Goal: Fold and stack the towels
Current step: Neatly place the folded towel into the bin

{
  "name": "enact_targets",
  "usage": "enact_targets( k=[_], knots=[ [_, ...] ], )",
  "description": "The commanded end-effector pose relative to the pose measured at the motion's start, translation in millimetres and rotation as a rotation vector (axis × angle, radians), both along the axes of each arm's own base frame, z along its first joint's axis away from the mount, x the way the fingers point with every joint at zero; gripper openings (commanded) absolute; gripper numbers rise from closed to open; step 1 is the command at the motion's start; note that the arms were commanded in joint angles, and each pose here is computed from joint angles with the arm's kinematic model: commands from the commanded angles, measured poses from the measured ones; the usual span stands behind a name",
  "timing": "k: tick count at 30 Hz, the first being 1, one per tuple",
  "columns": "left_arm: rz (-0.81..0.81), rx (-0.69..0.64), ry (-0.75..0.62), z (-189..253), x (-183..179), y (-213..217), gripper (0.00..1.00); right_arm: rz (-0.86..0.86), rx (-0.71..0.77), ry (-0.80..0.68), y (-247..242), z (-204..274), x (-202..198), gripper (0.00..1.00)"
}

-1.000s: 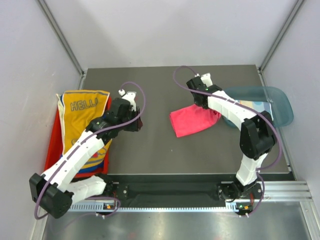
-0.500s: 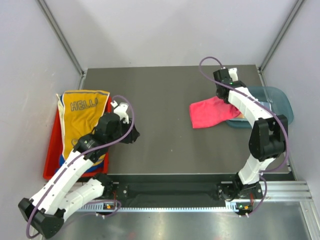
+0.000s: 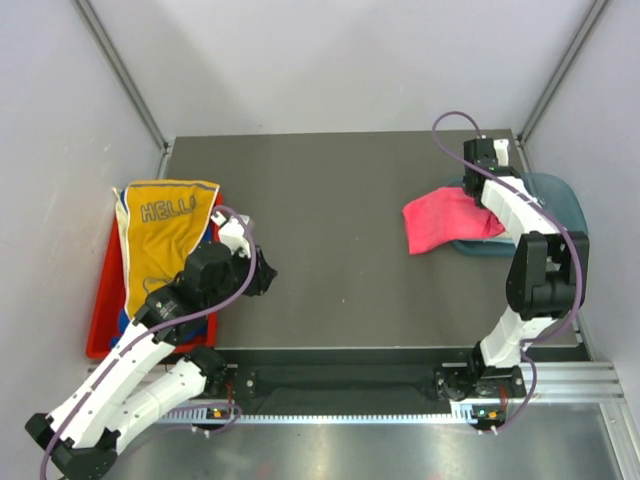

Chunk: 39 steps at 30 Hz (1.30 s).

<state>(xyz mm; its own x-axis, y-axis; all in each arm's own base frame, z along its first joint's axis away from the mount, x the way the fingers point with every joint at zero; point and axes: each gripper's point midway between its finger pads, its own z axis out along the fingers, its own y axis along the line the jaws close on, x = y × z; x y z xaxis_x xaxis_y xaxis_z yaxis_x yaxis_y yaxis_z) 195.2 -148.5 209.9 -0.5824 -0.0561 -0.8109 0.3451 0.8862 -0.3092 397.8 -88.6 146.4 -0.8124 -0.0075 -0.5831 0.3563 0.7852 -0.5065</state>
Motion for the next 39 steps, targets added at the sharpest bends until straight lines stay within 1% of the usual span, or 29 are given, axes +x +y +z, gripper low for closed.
enact_targets(
  k=[1, 5, 6, 13, 16, 25, 30, 39],
  knots=[
    [0.011, -0.023, -0.041, 9.5, 2.6, -3.1, 0.40, -0.056, -0.036, -0.133, -22.2, 28.4, 7.9, 0.00],
    [0.012, -0.026, -0.049, 11.4, 0.5, -3.3, 0.40, -0.075, -0.048, -0.134, -27.8, 22.3, 15.5, 0.00],
    [0.015, -0.026, -0.051, 11.7, 0.6, -2.8, 0.40, -0.113, -0.051, -0.141, -43.6, 23.5, 13.2, 0.00],
    [0.022, -0.031, -0.058, 13.2, 0.4, -1.5, 0.41, -0.158, -0.079, -0.156, -66.8, 14.9, 17.0, 0.00],
    [0.023, -0.033, -0.062, 14.2, 0.4, -1.2, 0.41, -0.145, -0.127, -0.126, -73.7, 10.7, 16.3, 0.00],
    [0.029, -0.032, -0.064, 14.7, 0.2, 0.1, 0.41, -0.147, -0.192, -0.100, -92.4, -0.6, 17.1, 0.00],
    [0.024, -0.032, -0.065, 14.6, -0.2, -1.1, 0.41, -0.153, -0.197, -0.091, -101.1, -10.1, 18.4, 0.00],
    [0.030, -0.024, -0.060, 12.4, 0.2, -0.5, 0.41, -0.154, -0.212, -0.089, -111.4, -21.2, 36.4, 0.00]
  ],
)
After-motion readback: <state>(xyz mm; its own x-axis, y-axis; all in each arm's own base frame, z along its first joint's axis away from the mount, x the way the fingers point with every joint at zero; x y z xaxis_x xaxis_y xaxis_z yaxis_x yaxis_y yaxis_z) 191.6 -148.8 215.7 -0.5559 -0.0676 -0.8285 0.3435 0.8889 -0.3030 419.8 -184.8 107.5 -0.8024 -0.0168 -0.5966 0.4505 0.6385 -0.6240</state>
